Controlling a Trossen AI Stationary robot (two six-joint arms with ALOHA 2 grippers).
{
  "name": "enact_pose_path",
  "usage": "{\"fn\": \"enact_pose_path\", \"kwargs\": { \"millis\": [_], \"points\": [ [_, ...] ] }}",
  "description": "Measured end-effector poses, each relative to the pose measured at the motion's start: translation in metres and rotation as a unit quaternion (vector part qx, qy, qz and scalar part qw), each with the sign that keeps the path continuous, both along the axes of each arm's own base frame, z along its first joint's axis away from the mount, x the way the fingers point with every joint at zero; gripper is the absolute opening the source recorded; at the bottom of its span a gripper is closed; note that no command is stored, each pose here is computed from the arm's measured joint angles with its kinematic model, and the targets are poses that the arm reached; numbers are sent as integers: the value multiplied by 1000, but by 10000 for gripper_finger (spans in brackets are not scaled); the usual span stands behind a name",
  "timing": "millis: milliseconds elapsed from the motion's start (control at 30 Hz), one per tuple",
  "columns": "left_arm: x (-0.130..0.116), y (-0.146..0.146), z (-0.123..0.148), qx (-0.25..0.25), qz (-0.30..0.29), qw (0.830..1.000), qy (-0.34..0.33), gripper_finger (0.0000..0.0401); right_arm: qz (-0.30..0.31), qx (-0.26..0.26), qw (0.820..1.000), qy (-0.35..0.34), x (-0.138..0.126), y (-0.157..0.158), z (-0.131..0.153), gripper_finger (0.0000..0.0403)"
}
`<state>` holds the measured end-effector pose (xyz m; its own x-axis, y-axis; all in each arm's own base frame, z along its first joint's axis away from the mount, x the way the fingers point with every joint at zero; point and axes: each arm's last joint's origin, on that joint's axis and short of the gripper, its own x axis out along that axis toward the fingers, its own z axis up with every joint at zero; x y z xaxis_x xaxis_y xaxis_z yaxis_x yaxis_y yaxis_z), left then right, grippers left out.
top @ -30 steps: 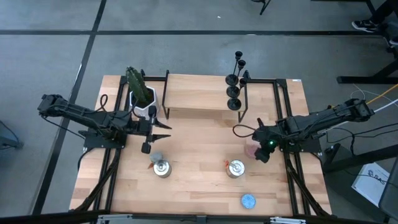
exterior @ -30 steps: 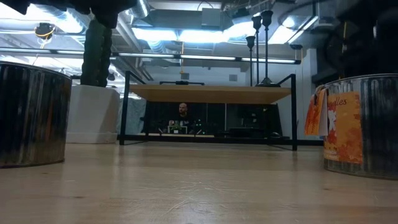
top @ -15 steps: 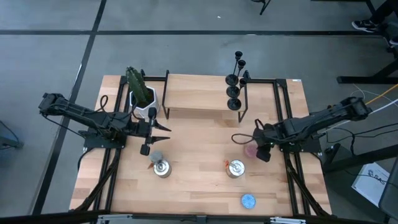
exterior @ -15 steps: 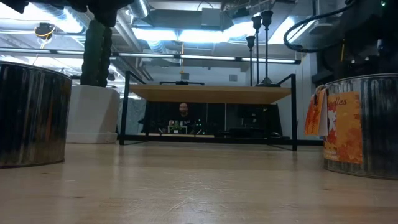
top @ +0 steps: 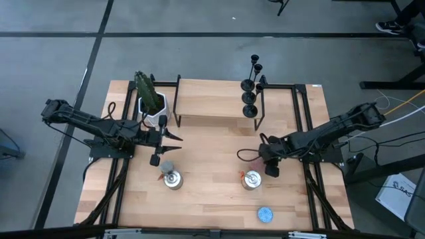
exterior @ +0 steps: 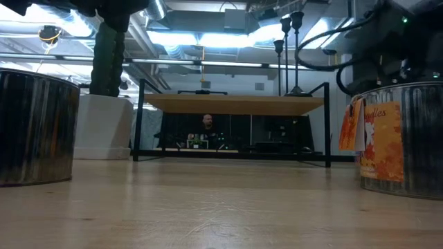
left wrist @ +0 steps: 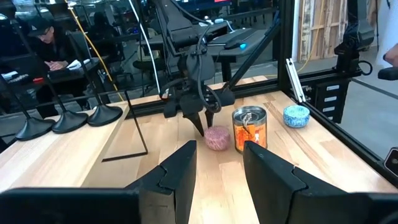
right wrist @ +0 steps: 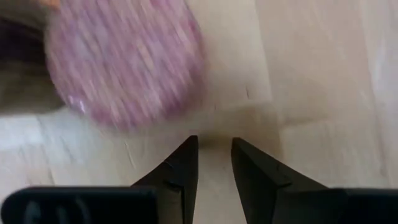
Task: Pick & Place candle stick holders
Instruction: Put the pink scented candle on the shelf
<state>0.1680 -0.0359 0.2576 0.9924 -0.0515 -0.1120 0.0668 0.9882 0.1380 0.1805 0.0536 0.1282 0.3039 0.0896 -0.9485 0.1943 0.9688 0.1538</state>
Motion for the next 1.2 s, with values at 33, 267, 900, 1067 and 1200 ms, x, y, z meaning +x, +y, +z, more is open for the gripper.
{"fn": "enact_pose_path", "kwargs": {
  "millis": [33,267,900,1067,1200],
  "points": [
    [0,0,0,0,0,1000,0,127,-2,2,1000,-7,1,0,0,100],
    [0,0,0,0,0,1000,-1,127,9,1,993,-122,21,4,8,100],
    [0,0,0,-2,0,1000,0,127,84,1,949,-305,61,17,31,100],
    [0,0,0,-2,-3,1000,-1,127,91,-26,977,-191,53,15,41,100],
    [0,0,0,-2,-3,1000,-1,127,72,-49,991,-100,44,11,42,100]
  ]
}}
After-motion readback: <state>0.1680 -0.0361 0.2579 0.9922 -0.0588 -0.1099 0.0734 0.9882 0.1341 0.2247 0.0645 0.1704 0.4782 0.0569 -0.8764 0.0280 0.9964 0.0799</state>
